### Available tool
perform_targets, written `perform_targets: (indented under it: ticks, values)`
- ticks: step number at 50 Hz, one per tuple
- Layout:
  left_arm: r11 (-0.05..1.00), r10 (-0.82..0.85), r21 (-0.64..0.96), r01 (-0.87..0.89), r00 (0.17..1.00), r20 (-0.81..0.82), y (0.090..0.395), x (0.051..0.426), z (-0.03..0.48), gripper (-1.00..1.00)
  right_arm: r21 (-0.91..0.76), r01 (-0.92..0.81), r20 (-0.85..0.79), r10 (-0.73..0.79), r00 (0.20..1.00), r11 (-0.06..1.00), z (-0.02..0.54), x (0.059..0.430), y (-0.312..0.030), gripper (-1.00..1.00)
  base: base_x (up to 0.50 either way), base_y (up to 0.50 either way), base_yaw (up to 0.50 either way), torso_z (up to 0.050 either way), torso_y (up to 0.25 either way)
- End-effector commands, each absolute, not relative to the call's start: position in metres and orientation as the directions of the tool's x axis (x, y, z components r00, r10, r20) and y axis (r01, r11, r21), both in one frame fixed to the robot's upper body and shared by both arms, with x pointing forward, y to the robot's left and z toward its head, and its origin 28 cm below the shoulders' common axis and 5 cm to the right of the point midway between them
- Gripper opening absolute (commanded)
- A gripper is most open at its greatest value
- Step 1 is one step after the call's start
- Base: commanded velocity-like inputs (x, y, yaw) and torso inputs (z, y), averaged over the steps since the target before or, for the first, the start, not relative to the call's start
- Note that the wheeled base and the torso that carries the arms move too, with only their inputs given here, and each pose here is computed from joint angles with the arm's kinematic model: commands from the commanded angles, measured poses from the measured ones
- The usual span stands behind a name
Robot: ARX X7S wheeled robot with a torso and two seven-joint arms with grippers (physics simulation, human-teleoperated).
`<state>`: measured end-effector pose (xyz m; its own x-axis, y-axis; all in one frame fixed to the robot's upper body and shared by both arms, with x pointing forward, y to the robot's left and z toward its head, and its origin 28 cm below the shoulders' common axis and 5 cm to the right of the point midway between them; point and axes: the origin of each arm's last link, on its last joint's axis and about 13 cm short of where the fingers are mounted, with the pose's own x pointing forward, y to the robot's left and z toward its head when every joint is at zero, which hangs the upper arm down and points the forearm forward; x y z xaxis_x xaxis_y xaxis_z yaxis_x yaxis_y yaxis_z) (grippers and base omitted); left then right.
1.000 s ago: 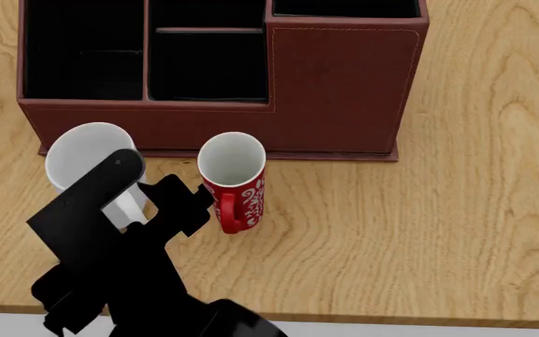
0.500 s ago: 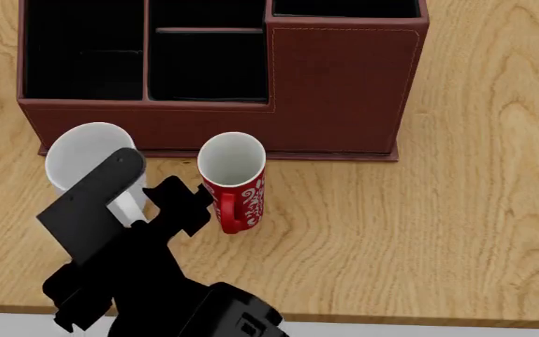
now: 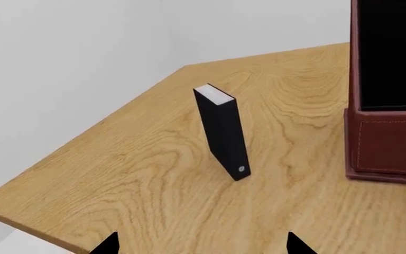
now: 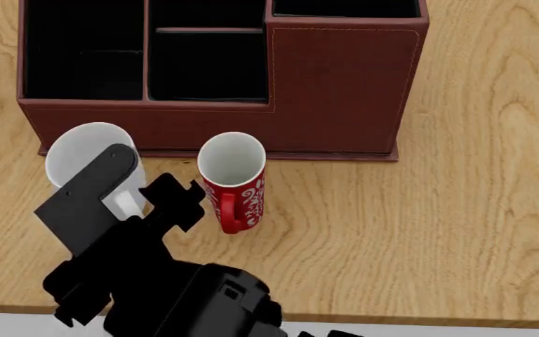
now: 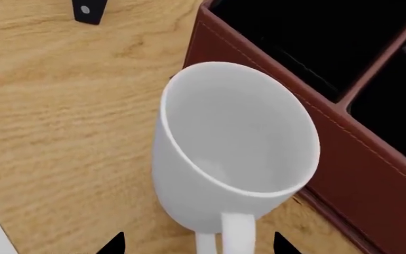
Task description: Pick up the white mug and place it to the right of the caddy.
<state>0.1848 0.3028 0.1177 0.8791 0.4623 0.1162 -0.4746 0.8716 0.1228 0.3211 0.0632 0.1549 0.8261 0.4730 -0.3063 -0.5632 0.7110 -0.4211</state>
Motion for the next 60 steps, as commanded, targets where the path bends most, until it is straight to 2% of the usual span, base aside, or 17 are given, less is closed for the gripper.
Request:
perform_targets:
  ticks: [1,33,34,60]
  values:
    - [0.871,0.463,0.120,-0.476,0.878,0.119,0.303,0.185,0.119,1.00,-0.420,-0.556,-0.323,0.455,0.830,0.717,0.152,0.329,0.062,1.00,0.00,0.00,0.00,0.000,0.000]
    - [0.869,0.468,0.122,-0.479,0.877,0.111,0.304,0.184,0.115,1.00,-0.434,-0.568,-0.376,0.432,0.820,0.700,0.145,0.338,0.053,1.00,0.00,0.00,0.00,0.000,0.000]
    - [0.869,0.468,0.121,-0.480,0.877,0.111,0.305,0.184,0.114,1.00,-0.436,-0.566,-0.373,0.432,0.821,0.700,0.145,0.337,0.053,-1.00,0.00,0.00,0.00,0.000,0.000]
    - [0.871,0.464,0.123,-0.476,0.879,0.112,0.303,0.184,0.114,1.00,-0.453,-0.562,-0.327,0.458,0.827,0.692,0.167,0.323,0.066,-1.00,0.00,0.00,0.00,0.000,0.000]
